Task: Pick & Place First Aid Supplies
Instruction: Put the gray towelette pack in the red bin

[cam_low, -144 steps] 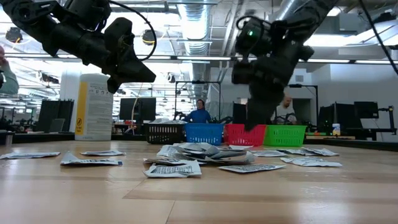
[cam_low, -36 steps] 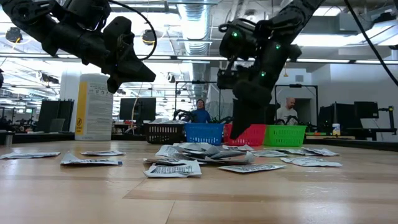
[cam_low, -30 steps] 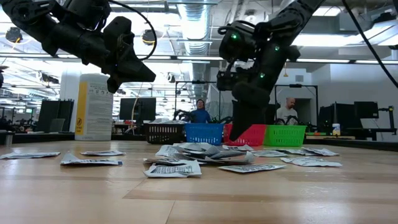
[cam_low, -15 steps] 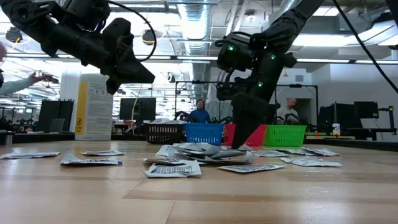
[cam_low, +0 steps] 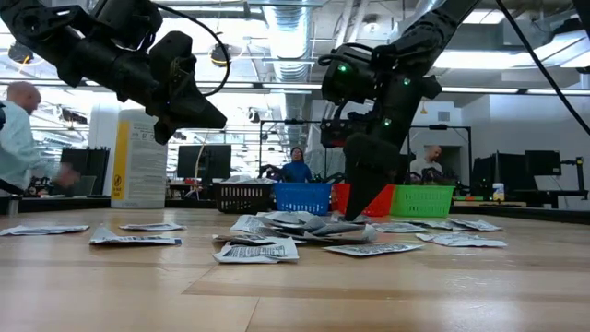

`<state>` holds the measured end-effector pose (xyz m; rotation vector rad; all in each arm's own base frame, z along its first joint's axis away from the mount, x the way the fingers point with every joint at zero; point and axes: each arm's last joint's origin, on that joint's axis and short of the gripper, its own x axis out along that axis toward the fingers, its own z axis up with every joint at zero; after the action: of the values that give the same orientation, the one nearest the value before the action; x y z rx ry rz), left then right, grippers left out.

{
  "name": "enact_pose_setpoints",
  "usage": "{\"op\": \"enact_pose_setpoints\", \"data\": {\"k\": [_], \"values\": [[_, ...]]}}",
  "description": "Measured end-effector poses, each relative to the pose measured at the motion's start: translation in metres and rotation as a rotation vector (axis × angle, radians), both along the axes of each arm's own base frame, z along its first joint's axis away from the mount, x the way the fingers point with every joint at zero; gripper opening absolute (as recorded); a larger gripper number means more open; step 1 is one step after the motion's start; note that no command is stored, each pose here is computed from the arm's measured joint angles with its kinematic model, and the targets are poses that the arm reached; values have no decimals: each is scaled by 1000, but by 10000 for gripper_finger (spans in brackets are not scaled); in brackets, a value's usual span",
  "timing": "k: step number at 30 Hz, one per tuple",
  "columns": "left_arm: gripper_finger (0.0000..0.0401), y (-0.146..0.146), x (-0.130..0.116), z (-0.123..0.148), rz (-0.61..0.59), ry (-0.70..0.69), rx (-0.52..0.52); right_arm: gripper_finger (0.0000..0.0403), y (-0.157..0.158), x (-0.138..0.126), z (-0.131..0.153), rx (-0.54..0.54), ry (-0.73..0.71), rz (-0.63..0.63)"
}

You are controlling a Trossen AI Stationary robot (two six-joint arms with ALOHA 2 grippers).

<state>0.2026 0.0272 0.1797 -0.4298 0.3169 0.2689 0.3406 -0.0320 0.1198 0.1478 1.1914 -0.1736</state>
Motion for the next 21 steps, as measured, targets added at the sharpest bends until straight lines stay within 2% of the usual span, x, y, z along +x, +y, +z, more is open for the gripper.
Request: {"op": "enact_pose_setpoints", "data": {"k": [4,10,16,21], "values": [[43,0,0,0,0,0,-1,9,0,3,5,8,11,3],[43,0,0,0,0,0,-1,4,-1,17,27,9,35,49],[43,0,0,0,0,-1,-1,3,-10,36,71,-15,7,83],[43,0,0,1,1,-10,4,4,-26,55,130,-34,-115,44]]}}
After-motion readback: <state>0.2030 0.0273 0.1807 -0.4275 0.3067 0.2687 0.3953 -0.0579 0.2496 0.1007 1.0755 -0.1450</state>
